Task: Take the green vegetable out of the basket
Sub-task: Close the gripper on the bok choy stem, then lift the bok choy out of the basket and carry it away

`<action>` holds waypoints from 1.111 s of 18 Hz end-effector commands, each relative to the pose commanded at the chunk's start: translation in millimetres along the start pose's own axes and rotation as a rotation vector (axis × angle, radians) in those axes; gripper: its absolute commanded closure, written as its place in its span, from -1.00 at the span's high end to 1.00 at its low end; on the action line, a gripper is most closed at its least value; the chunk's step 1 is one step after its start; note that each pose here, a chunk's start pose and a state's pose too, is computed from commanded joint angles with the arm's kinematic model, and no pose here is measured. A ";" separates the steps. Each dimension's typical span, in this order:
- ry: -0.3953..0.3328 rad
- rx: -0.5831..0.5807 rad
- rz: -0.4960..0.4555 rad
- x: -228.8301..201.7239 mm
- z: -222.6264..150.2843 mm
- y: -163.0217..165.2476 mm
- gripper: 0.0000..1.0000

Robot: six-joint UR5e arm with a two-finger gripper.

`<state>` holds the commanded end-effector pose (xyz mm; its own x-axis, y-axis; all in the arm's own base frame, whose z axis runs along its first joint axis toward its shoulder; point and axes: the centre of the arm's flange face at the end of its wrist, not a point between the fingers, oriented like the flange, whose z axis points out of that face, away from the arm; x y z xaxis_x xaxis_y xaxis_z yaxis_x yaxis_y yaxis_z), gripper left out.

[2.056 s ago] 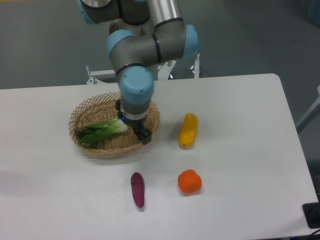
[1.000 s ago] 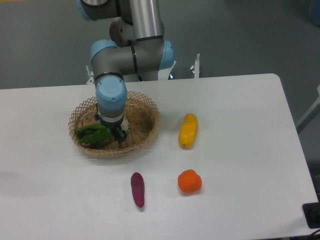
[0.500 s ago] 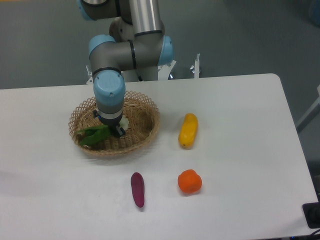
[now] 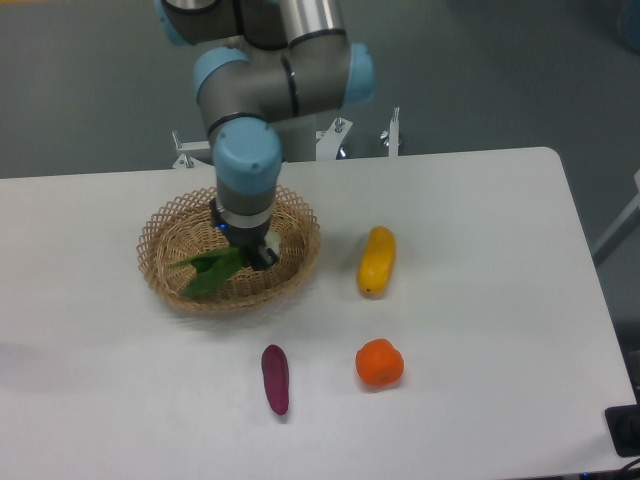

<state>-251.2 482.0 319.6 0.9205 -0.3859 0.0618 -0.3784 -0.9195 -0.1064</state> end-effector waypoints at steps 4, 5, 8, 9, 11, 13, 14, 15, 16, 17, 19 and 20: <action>-0.055 0.022 -0.092 -39.5 -29.7 37.6 -0.86; -0.067 0.026 -0.115 -49.4 -35.4 49.3 -0.85; -0.117 0.040 -0.167 -76.5 -61.3 73.7 -0.86; -0.127 0.041 -0.183 -86.4 -65.3 81.6 -0.86; -0.134 0.040 -0.198 -107.9 -66.9 98.1 -0.86; -0.138 0.037 -0.203 -128.0 -67.3 114.6 -0.86; -0.141 0.035 -0.209 -140.2 -68.0 129.1 -0.86; -0.149 0.034 -0.207 -153.0 -71.3 145.5 -0.85; -0.145 0.030 -0.205 -164.0 -69.9 157.7 -0.86; -0.145 0.029 -0.211 -174.4 -71.6 167.2 -0.85; -0.139 0.027 -0.244 -191.4 -74.1 189.9 -0.85; -0.138 0.026 -0.249 -200.5 -74.7 198.4 -0.84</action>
<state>-518.1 371.4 360.3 0.9901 -0.1329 -0.0460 -0.1379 -0.9818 -0.1307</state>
